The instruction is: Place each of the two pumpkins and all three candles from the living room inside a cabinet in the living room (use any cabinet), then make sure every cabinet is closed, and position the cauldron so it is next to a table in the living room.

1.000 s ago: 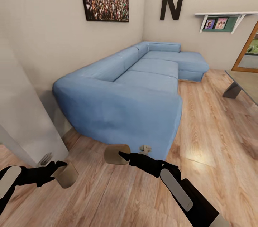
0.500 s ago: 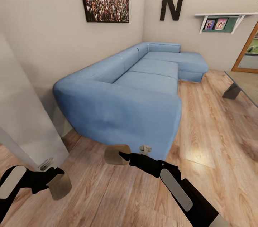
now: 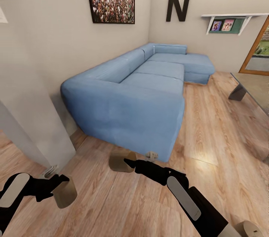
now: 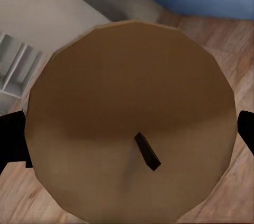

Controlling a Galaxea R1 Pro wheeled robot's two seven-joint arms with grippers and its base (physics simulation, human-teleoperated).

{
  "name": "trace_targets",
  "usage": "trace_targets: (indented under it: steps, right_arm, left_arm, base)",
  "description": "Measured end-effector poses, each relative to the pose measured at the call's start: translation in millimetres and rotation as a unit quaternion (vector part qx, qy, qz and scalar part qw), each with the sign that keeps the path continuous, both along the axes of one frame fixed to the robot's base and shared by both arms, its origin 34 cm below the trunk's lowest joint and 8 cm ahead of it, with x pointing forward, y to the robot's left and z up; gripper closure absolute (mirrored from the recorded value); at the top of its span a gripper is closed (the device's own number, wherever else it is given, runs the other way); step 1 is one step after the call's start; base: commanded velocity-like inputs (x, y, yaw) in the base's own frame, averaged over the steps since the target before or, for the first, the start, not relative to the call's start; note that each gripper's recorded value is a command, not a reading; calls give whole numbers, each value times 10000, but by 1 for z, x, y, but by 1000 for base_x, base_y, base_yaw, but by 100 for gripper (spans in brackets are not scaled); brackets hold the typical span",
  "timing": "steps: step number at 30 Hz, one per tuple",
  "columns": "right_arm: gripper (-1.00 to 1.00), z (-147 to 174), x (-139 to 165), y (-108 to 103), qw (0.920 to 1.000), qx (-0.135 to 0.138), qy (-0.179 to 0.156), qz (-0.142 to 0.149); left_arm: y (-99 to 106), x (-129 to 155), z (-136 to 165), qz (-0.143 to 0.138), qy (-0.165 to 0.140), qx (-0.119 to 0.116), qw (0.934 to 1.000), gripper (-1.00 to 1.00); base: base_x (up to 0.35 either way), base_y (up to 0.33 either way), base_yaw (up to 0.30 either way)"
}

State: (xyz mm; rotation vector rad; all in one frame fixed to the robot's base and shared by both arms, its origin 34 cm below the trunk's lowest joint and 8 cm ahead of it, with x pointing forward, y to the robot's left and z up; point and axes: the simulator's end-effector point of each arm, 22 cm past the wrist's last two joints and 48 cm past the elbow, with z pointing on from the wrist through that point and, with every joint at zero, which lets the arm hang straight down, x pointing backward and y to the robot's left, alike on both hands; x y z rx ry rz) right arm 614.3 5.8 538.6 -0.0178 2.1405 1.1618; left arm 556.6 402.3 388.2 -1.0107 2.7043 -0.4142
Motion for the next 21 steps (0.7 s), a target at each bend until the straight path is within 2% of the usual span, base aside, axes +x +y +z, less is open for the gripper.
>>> trace_targets:
  steps: [5,21]
  right_arm:
    - [100,-1,-1,1,10000,1,21,6]
    - [100,30,7,0,10000,-3,53,-2]
  left_arm:
    - [-1,1,1,6,-25,-22,10000,100]
    - [-10,10,33,-14,-22,-87,10000,100]
  base:
    - [-8,0,0]
    - [0,0,0]
